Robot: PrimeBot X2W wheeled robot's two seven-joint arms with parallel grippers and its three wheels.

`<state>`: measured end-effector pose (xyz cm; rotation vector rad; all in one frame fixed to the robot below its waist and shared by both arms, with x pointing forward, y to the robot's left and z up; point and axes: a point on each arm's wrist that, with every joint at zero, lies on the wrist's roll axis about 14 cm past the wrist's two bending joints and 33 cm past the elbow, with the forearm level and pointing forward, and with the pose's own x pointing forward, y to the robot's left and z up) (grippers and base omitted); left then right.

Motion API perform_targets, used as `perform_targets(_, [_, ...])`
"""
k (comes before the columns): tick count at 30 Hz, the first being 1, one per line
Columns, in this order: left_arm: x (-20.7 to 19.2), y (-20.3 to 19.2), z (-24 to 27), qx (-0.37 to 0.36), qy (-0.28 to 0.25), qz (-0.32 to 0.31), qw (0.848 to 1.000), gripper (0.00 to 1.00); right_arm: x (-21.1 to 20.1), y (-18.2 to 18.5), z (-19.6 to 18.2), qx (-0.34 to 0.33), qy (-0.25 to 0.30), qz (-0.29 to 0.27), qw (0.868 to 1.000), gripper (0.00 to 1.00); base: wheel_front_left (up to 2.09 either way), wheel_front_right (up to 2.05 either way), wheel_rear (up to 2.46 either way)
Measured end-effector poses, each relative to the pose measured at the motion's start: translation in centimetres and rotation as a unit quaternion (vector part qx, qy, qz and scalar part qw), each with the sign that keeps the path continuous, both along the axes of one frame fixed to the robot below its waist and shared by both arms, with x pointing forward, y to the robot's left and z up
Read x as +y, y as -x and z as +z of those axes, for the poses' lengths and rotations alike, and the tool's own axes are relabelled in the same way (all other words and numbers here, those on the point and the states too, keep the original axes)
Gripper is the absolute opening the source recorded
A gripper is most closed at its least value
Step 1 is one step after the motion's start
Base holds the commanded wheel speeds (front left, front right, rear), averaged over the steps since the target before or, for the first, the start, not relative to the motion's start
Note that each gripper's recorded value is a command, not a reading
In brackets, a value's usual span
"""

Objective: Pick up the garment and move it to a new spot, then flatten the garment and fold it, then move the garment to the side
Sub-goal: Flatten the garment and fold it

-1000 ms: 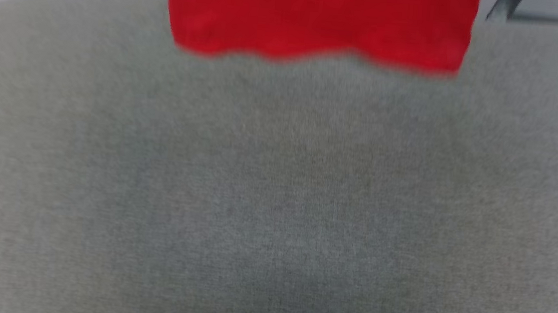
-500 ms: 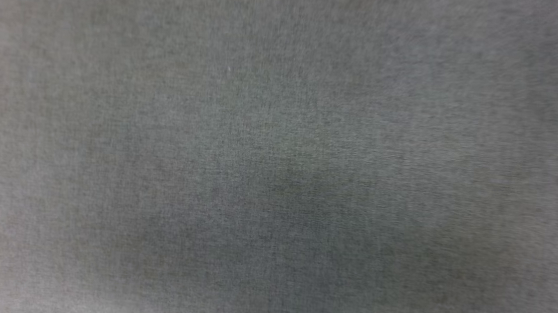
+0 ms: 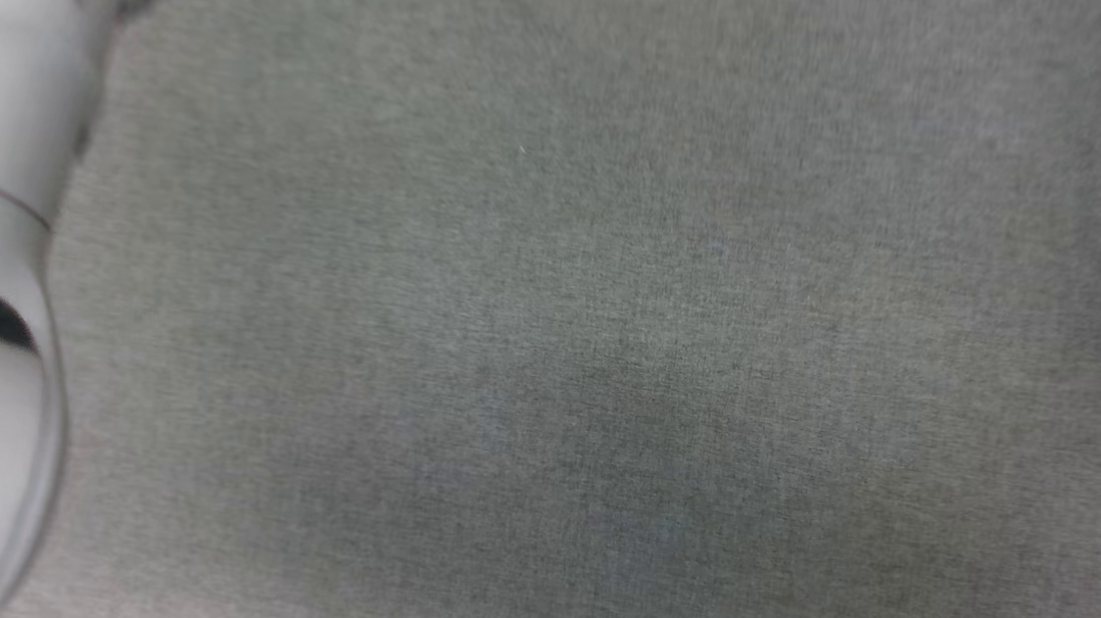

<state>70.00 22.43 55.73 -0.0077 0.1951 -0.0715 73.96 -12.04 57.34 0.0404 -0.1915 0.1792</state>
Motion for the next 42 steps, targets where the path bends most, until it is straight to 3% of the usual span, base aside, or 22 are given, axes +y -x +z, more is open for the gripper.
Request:
perform_targets(7, [0.9, 5.9, -1.4, 0.067, -0.009, -0.004, 0.998, 0.0, 0.7, 4.3, -1.3, 0.083, 0.008, 0.025, 0.996, 0.0, 0.0, 0.0, 0.0])
perform_targets(18, [3.0, 15.3, 0.1, 0.092, -0.008, -0.011, 0.996, 0.0, -4.2, 13.7, -2.7, 0.203, -0.012, 0.029, 0.979, 0.0, 0.0, 0.0, 0.0])
perform_targets(29, [2.5, 26.2, -3.5, 0.125, 0.008, -0.029, 0.992, 0.0, -7.1, 24.2, -2.5, 0.219, 0.028, 0.069, 0.973, 0.0, 0.0, 0.0, 0.0])
perform_targets(42, [1.7, 37.9, -7.7, 0.186, 0.027, 0.02, 0.982, 0.0, -7.8, 33.2, -9.3, 0.312, 0.042, 0.086, 0.945, 0.0, 0.0, 0.0, 0.0])
